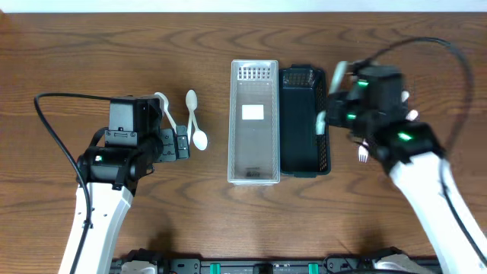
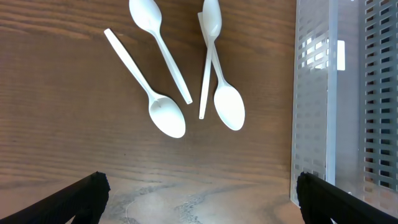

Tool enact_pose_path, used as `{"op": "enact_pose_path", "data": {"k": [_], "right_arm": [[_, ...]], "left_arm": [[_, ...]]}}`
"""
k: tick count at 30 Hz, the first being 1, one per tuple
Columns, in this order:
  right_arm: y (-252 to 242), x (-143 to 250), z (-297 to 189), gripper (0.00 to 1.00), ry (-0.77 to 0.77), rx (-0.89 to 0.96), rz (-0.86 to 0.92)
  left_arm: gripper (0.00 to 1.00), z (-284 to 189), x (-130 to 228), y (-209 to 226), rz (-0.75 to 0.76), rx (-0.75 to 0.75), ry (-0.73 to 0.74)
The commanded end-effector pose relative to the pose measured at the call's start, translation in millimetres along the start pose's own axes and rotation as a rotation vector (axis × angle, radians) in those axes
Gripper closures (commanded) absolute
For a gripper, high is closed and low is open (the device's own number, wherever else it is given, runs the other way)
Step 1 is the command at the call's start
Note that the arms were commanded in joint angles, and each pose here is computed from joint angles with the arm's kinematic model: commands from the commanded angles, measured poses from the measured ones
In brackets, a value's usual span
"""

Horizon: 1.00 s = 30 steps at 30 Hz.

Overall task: Pack container
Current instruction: 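Carry the fork into the dark green basket and release it, then grasp a white plastic spoon on the right with the right gripper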

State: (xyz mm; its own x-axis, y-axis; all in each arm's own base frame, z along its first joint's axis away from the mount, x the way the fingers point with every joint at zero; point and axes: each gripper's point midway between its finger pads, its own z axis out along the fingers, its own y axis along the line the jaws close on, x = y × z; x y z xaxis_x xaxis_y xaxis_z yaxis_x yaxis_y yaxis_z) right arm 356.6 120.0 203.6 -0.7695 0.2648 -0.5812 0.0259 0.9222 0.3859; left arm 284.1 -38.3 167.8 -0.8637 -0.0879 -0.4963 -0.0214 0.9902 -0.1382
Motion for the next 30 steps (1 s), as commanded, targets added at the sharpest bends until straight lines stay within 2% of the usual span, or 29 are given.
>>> {"op": "enact_pose_path", "data": {"k": [1,3,4,7,9,12,16,17,20,25,30], "right_arm": [[2.2,29.6,48.2,0.99,0.116,0.055,-0.032],[-3.0,47.9,76.1,0.99,0.184,0.086,-0.043],[-7.4,54.3,86.8,0.96,0.208,0.102,-0.043],[-16.8,62.0,100.1,0.65,0.251,0.133,-0.033],[-16.8,51.4,94.7,0.44,0.236,0.133,-0.025],[-14.4,22.0,73.1,0.25,0.176,0.121,-0.029],[-36.0,-19.2,35.3,0.18,0.063,0.16,0.011],[-67.0,-35.9,17.6,0.17,0.004,0.245,0.06],[-123.4,-47.7,-1.5,0.18,-0.035,0.391,0.15],[-201.2,-31.8,-6.2,0.22,0.029,0.545,0.31],[-257.9,-7.6,9.8,0.19,0.124,0.634,0.421]], "left_arm": [[0.02,-3.5,-5.8,0.6,0.006,-0.002,-0.013],[0.01,-3.5,-5.9,0.7,0.006,-0.003,-0.013],[0.02,-3.5,-5.9,0.6,0.006,-0.002,-0.013],[0.02,-3.5,-5.9,0.6,0.006,-0.002,-0.013],[0.02,-3.5,-5.9,0.6,0.006,-0.002,-0.013],[0.02,-3.5,-5.9,0.7,0.006,-0.002,-0.013],[0.02,-3.5,-5.9,0.6,0.006,-0.002,-0.013],[0.02,-3.5,-5.9,0.7,0.006,-0.002,-0.013],[0.02,-3.5,-5.9,0.6,0.006,-0.002,-0.013],[0.02,-3.6,-6.0,0.6,0.006,-0.002,-0.014],[0.02,-3.6,-5.9,0.6,0.006,-0.002,-0.013]]}}
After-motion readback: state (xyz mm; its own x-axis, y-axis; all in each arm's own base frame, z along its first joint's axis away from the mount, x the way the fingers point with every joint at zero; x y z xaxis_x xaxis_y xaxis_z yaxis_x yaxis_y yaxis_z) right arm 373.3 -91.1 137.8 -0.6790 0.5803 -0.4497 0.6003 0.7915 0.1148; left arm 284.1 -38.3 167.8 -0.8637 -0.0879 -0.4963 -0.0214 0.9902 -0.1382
